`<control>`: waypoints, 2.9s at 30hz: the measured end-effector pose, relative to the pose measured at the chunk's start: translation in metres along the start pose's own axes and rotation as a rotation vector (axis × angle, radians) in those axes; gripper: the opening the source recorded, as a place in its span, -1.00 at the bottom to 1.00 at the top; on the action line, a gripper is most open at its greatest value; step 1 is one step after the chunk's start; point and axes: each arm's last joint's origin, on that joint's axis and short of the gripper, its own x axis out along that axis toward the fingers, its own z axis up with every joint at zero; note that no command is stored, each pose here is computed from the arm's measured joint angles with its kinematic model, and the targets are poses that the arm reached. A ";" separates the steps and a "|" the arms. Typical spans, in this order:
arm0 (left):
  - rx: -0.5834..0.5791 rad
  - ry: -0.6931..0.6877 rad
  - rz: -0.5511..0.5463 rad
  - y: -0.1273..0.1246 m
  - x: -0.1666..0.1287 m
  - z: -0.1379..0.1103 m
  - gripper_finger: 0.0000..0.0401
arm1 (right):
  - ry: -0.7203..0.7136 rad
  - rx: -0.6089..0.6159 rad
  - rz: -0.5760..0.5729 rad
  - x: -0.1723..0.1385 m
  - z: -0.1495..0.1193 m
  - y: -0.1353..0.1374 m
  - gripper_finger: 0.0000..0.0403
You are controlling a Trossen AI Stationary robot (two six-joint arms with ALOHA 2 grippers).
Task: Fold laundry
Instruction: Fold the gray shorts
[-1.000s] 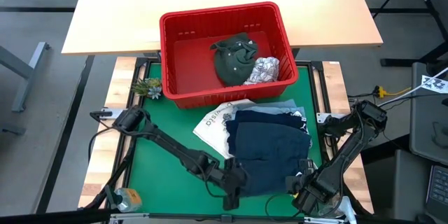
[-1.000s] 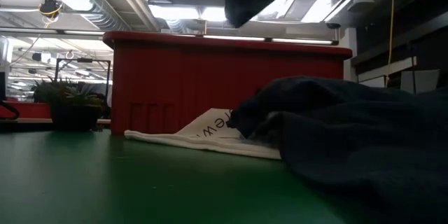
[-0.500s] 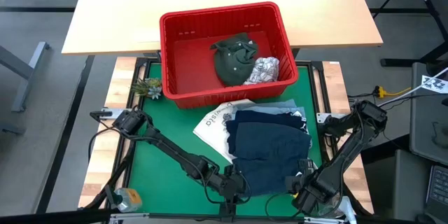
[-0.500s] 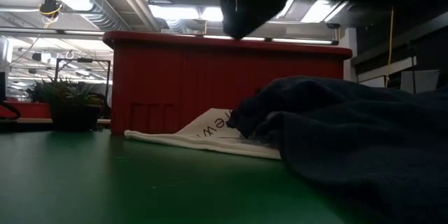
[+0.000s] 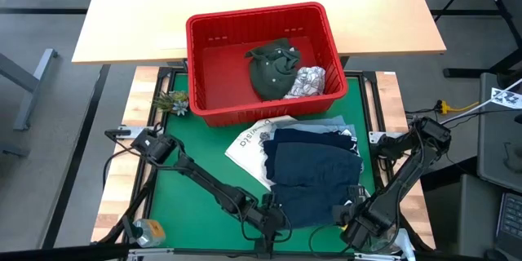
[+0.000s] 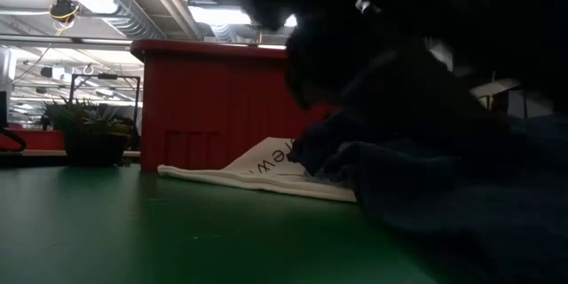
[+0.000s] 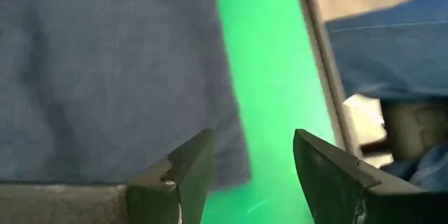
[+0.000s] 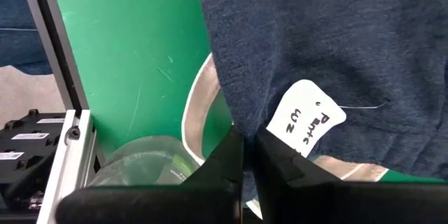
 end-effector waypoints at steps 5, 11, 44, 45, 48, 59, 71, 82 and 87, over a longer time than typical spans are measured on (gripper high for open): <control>0.005 0.007 0.019 0.001 0.009 -0.007 -0.06 | -0.001 -0.001 0.001 0.000 0.000 0.000 -0.92; 0.045 0.032 0.054 0.003 0.020 -0.018 -0.06 | -0.001 0.000 0.000 0.000 0.000 0.000 -0.92; -0.171 -0.020 0.086 0.022 -0.063 0.040 -0.96 | -0.025 0.007 -0.196 -0.048 -0.003 -0.005 -0.92; -0.179 -0.021 0.087 0.026 -0.069 0.044 -0.96 | -0.011 0.020 -0.219 -0.048 -0.004 -0.008 -0.92; -0.198 -0.023 0.105 0.037 -0.083 0.053 -0.95 | 0.004 0.045 -0.302 -0.052 -0.009 -0.015 -0.92; -0.232 -0.007 0.226 0.091 -0.109 0.074 -0.95 | -0.082 0.092 -0.424 -0.064 0.006 -0.051 -0.92; -0.287 0.112 0.406 0.150 -0.116 0.072 -0.95 | -0.060 0.208 -0.474 -0.058 -0.009 -0.119 -0.92; -0.310 0.073 0.482 0.182 -0.121 0.080 -0.95 | -0.055 0.287 -0.537 -0.046 -0.023 -0.157 -0.92; -0.300 0.077 0.492 0.187 -0.122 0.080 -0.95 | -0.050 0.243 -0.565 -0.041 -0.024 -0.159 -0.92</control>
